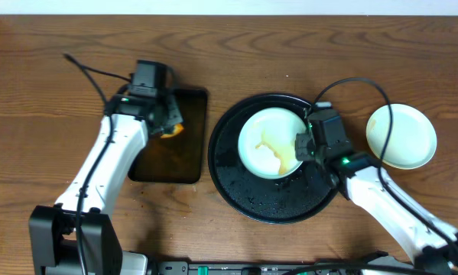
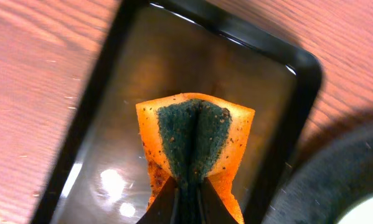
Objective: Clean dirty plates on tray and stack at the side
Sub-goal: 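Lift the pale blue plate with the right gripper and stack it on the pile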
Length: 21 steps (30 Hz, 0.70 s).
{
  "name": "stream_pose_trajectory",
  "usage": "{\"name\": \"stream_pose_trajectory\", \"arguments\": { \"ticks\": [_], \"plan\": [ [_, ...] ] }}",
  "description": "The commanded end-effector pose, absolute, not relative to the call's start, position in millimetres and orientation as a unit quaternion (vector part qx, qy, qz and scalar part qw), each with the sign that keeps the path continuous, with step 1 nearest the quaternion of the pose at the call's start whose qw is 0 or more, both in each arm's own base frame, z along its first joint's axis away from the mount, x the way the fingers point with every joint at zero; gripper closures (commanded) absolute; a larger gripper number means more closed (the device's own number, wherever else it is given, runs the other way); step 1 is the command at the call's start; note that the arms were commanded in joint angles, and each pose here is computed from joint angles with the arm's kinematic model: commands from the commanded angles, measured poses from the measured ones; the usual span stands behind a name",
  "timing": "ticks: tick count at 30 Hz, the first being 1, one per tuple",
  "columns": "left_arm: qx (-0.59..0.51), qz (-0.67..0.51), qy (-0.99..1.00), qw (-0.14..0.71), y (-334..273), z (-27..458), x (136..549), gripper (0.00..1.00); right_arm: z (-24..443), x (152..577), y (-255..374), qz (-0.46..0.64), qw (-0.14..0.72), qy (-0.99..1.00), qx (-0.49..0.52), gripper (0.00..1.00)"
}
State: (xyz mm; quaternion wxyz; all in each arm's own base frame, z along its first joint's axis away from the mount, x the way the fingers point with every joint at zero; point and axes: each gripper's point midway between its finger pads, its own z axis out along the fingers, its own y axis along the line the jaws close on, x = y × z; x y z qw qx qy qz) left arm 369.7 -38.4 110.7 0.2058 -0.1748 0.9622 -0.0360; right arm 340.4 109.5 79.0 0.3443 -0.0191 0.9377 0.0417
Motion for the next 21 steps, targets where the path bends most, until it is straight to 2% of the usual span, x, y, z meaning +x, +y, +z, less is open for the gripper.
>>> {"name": "stream_pose_trajectory", "arguments": {
  "ticks": [1,7,10,16,21],
  "plan": [
    [-0.19,-0.022,0.959,0.208,-19,112,370,0.92,121,356,77,-0.064,0.413,0.908,-0.021,0.99],
    [-0.201,-0.02,0.957,0.209,-11,112,371,0.92,179,361,32,-0.233,0.47,0.849,-0.057,0.99],
    [-0.201,-0.02,0.957,0.209,-11,112,371,0.92,203,366,25,-0.302,0.478,0.817,-0.113,0.99],
    [-0.201,-0.02,0.957,0.209,-11,112,371,0.92,237,372,41,-0.344,0.51,0.77,-0.169,0.99],
    [-0.201,-0.02,0.957,0.209,-11,112,371,0.92,242,367,80,-0.341,0.521,0.745,-0.239,0.99]
  ]
}}
